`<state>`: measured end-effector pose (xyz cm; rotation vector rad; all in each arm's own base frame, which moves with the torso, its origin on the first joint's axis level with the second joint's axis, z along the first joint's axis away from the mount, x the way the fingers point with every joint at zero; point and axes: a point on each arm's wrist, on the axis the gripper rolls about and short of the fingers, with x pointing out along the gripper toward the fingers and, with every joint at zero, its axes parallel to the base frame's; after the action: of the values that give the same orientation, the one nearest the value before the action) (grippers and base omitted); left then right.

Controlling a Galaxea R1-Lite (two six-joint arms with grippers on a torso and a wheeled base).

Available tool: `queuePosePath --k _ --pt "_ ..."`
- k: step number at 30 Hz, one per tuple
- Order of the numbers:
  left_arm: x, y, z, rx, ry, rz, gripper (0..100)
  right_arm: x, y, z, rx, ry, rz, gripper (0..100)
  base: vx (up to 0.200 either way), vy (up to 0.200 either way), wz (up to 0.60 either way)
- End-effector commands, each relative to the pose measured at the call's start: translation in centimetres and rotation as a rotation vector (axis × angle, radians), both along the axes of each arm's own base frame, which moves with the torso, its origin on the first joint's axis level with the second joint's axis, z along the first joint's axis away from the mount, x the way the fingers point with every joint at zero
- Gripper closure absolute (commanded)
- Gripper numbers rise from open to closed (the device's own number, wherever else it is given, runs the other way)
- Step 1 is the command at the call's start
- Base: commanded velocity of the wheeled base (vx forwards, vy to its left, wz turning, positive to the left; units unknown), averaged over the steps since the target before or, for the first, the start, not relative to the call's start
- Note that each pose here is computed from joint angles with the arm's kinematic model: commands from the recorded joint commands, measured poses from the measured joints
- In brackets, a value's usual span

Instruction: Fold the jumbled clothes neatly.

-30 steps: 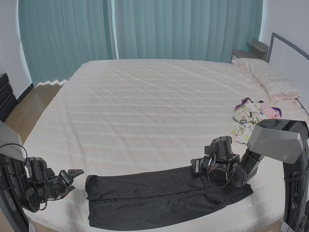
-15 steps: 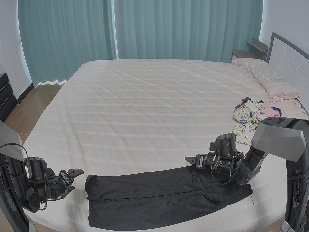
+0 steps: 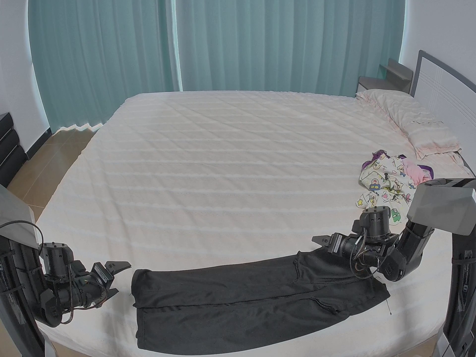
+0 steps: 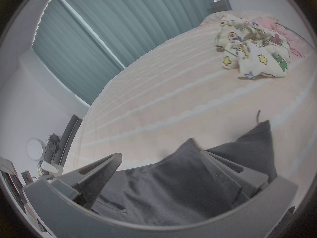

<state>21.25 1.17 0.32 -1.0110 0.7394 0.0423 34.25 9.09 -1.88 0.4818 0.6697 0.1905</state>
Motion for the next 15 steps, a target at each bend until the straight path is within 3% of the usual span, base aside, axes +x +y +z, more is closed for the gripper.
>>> queuePosePath --k 1,14,15 --pt "-0.4 -0.1 -0.4 -0.009 0.029 -0.006 0 -0.1 -1.8 -1.6 0.004 0.038 -0.043 0 0.0 0.0 0.0" --pt "-0.3 -0.2 -0.5 -0.006 0.035 -0.012 0 0.2 -2.2 -3.1 0.023 0.065 -0.031 0 0.0 0.0 0.0" --pt "-0.3 -0.2 -0.5 -0.006 0.035 -0.012 0 0.2 -2.3 -3.1 0.024 0.065 -0.033 100 0.0 0.0 0.0"
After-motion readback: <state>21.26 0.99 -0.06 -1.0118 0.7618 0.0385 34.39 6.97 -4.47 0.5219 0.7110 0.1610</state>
